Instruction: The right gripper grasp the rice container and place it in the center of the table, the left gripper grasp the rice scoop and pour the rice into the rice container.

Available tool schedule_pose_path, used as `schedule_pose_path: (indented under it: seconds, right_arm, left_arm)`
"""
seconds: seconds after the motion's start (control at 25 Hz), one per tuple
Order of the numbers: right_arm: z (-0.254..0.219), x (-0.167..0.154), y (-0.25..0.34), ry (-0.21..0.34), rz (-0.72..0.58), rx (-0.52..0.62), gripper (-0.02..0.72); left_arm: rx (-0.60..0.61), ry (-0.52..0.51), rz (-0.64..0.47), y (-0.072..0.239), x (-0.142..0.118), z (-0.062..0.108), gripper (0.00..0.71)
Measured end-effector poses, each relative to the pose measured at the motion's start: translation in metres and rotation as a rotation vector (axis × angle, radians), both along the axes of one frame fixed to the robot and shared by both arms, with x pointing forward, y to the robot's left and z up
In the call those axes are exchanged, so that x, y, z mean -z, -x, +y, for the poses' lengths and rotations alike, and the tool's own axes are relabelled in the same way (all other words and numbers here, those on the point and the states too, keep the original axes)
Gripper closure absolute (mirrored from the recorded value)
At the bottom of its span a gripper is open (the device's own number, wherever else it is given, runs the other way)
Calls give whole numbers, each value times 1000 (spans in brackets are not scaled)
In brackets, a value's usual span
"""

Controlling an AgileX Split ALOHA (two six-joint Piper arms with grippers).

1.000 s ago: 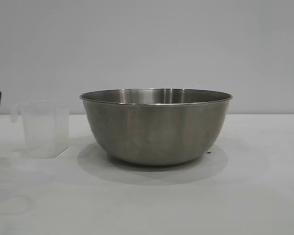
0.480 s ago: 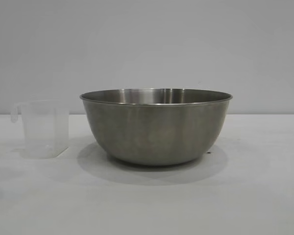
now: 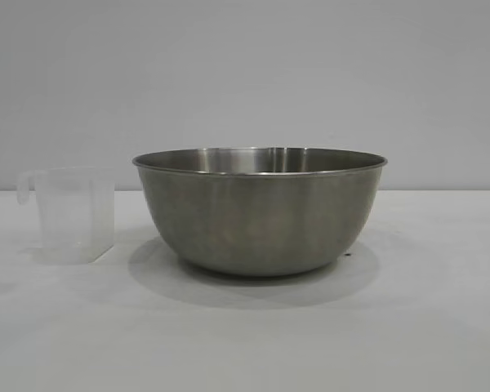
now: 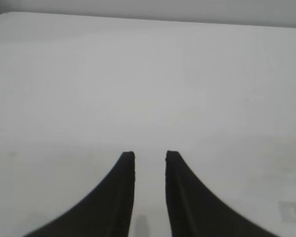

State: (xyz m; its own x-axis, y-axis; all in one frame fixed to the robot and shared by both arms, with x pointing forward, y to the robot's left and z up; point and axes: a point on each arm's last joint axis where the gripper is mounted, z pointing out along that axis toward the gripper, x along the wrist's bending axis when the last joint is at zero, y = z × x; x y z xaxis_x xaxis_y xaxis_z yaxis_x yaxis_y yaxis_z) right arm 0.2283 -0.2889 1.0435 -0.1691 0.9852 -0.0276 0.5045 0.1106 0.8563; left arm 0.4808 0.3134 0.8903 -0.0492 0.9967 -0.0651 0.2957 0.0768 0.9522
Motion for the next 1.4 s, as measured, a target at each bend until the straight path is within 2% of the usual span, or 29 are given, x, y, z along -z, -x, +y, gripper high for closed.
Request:
schedule_pose_path:
  seconds: [0.12,0.32,0.84,1.08,1.12,1.16,1.2,1.4]
  right_arm:
    - [0,0,0,0,0,0,325]
    - [0,0,0,0,0,0,325]
    - [0,0,0,0,0,0,325]
    - [0,0,0,0,0,0,325]
    - [0,0,0,0,0,0,325]
    - [0,0,0,0,0,0,325]
    - [0,0,0,0,0,0,325]
    - [0,0,0,0,0,0,325]
  left_arm:
    - [7,-3,-49,-3,-13,0,576]
    - [5,0,-50,-9,-32,0,576]
    - [62,-38,186,-29,-102,-1,576]
    - [-10,-58,295,-29,-123,6,576]
    - [-20,-58,306,-28,-125,7,518]
    - [-31,-60,316,-26,-128,8,515]
    - [-40,-61,325,-24,-131,8,473]
    - [-77,-39,375,-19,-141,8,473]
